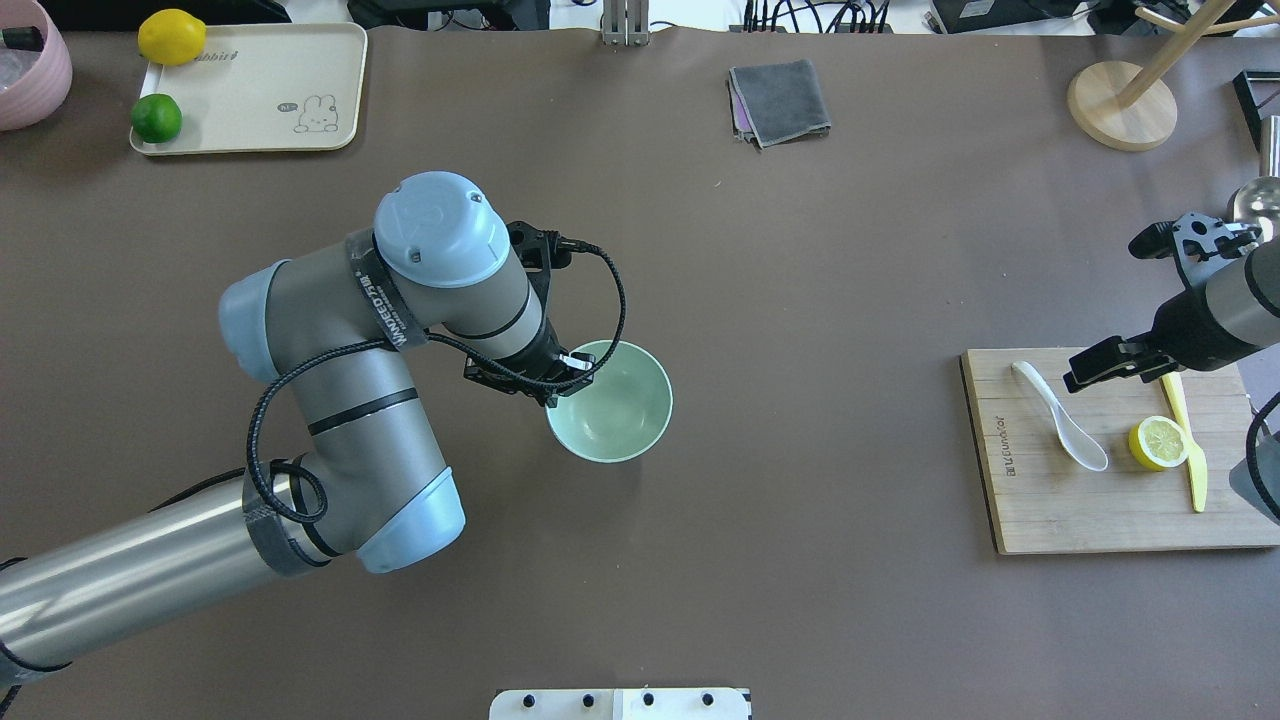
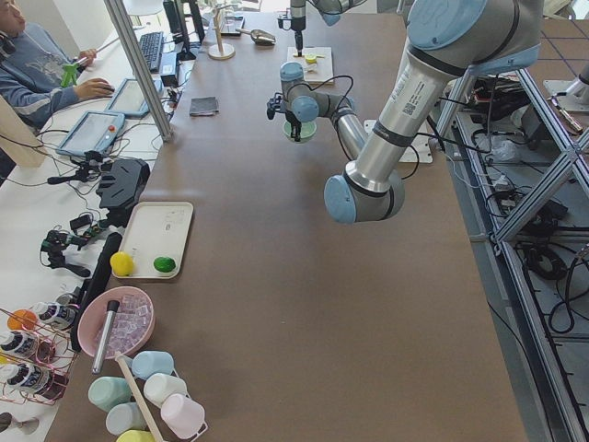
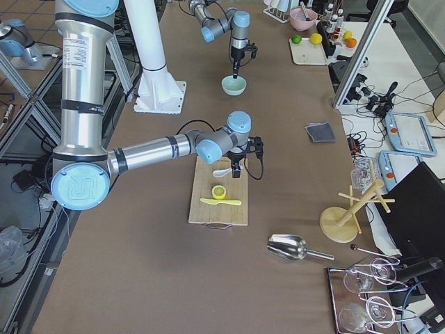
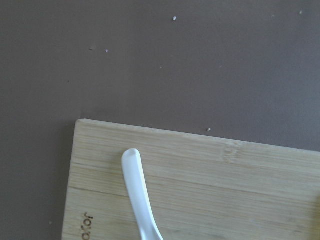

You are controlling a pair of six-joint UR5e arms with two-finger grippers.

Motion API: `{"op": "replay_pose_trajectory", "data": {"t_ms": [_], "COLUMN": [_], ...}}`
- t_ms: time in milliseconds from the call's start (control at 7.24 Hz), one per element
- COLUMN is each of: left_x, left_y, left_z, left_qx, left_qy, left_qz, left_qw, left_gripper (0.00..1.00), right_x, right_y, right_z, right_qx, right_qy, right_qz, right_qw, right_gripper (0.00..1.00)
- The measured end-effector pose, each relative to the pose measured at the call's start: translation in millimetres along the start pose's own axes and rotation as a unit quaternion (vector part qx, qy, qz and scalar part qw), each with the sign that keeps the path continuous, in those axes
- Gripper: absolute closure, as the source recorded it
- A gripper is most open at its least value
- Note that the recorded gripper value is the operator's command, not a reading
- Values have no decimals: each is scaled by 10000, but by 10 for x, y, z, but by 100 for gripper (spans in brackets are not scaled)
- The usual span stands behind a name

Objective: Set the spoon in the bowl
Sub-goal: 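Slide the bowl toward center with left gripper while right gripper reaches spoon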

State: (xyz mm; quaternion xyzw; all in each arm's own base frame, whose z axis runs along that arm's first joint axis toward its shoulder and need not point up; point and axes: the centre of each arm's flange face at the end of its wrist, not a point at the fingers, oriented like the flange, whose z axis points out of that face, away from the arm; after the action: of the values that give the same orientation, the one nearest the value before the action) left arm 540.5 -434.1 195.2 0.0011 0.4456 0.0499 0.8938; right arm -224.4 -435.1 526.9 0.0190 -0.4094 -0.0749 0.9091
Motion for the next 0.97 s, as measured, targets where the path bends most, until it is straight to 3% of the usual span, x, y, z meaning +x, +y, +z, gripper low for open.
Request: {"op": "replay_pose_trajectory", "data": {"t_ms": [967], "left_x": [144], "left_y": [34], "left_z": [96], "left_qx": [-79], "left_qy": [-12], "left_qz": [38], "left_qw": [10000], "left_gripper": [100], "right_x": [-412], "right_y": [29], "right_z": [431], "right_qx": [-160], "right_qy": [196], "right_qz": [-512], "right_qw": [9984], "right_gripper": [29]}}
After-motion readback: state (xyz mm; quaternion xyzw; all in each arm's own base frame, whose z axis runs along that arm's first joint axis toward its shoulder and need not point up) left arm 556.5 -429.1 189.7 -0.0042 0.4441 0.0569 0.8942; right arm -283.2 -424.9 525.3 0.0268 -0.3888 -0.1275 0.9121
